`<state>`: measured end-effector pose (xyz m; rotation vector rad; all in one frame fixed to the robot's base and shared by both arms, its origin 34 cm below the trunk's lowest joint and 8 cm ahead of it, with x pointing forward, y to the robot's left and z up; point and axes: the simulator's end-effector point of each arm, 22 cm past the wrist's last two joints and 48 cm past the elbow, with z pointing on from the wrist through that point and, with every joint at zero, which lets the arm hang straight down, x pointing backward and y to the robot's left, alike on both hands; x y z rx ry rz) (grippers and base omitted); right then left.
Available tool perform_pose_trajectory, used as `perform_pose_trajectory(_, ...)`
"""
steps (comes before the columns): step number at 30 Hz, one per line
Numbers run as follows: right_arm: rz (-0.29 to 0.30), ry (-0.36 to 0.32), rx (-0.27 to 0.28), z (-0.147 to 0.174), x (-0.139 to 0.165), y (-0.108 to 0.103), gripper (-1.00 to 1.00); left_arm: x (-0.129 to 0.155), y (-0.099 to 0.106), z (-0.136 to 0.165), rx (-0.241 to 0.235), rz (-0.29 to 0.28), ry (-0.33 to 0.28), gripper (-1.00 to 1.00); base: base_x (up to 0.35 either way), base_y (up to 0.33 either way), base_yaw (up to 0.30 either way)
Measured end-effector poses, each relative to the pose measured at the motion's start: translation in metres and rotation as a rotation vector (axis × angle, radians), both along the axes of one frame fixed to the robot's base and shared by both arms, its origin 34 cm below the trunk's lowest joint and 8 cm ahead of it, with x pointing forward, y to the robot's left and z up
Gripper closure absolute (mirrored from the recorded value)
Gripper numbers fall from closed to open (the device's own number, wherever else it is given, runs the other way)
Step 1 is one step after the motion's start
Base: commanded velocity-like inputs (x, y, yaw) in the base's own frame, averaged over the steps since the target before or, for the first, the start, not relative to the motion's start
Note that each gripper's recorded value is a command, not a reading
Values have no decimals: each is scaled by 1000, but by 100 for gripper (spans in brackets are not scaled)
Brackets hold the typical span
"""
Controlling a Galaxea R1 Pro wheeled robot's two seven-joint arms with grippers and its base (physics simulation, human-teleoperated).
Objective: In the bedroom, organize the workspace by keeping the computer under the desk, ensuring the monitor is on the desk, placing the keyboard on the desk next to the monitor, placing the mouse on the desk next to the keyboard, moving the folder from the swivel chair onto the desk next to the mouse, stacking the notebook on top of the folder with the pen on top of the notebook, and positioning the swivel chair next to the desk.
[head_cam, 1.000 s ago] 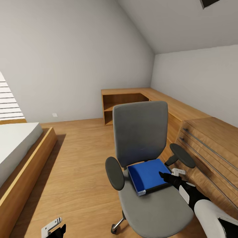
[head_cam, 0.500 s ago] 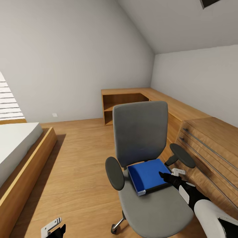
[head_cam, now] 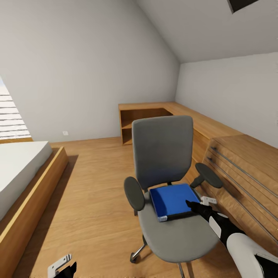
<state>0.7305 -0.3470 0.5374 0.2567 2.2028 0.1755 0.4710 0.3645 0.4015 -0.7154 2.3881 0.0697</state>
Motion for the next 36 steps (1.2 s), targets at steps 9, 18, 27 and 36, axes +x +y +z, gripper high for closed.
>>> perform_pose_trajectory(9,0,-1,0,0,0,0,-100,0,0,0,0,0,0,-100,-20,0,0)
perform_pose_trajectory(18,1,0,-1,0,0,0,-100,0,0,0,0,-1,0,-100,-165,0,0)
perform_pose_trajectory(27,3,0,-4,0,0,0,-100,0,-1,0,-1,-2,0,-100,-20,0,0)
perform_pose_trajectory(36,6,-5,-14,0,0,-1,-100,0,-1,0,-1,-2,0,-100,0,0,0)
